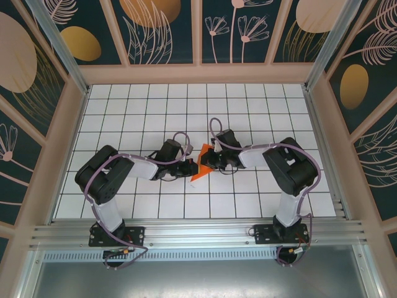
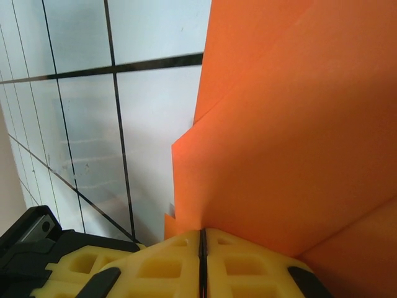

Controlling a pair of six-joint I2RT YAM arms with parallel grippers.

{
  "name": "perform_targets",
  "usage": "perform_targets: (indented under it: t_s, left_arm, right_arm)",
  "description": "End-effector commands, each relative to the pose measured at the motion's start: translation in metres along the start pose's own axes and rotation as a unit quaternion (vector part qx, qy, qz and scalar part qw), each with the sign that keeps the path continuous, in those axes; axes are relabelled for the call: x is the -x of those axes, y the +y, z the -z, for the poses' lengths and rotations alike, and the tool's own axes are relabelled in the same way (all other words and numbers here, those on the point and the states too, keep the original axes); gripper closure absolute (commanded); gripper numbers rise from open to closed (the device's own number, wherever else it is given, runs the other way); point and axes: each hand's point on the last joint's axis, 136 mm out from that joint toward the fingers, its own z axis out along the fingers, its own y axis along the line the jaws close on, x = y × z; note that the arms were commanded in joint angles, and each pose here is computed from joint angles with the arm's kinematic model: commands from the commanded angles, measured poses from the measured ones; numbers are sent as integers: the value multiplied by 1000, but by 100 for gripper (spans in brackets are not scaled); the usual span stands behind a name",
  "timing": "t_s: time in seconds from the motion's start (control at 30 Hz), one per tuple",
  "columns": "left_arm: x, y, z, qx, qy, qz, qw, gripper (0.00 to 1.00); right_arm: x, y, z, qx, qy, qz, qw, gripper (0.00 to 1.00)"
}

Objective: Fold a paper plane with a square sheet of paper (pick it up from the middle)
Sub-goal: Fourth fold the wing at the center of the table.

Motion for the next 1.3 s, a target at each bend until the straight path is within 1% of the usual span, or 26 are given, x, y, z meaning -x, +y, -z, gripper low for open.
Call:
perform_targets:
  t_s: [0.0, 0.33, 0.57, 0.87, 0.97, 1.07, 1.27]
  left_arm:
    - [-21, 45, -7, 81, 27, 19, 996, 100]
    - [-26, 51, -7, 93, 34, 22, 995, 100]
    - [-28, 54, -7, 97, 38, 24, 994, 100]
    - [-29, 55, -8, 98, 39, 26, 994, 100]
    - [-29, 54, -8, 97, 39, 26, 994, 100]
    - [-28, 53, -7, 97, 37, 25, 994, 100]
    - [-24, 49, -7, 92, 33, 24, 995, 100]
  right_arm:
    - [20, -6, 6, -6, -17, -1, 1000, 89]
    - [57, -32, 23, -13, -45, -22, 999, 88]
    - [80, -56, 26, -25, -51, -37, 998, 88]
    - [102, -55, 38, -21, -65, -33, 997, 87]
    - [106, -62, 39, -32, -66, -39, 997, 87]
    - [109, -54, 45, -24, -72, -33, 997, 86]
    - [102, -18, 64, -19, -91, 10, 996, 85]
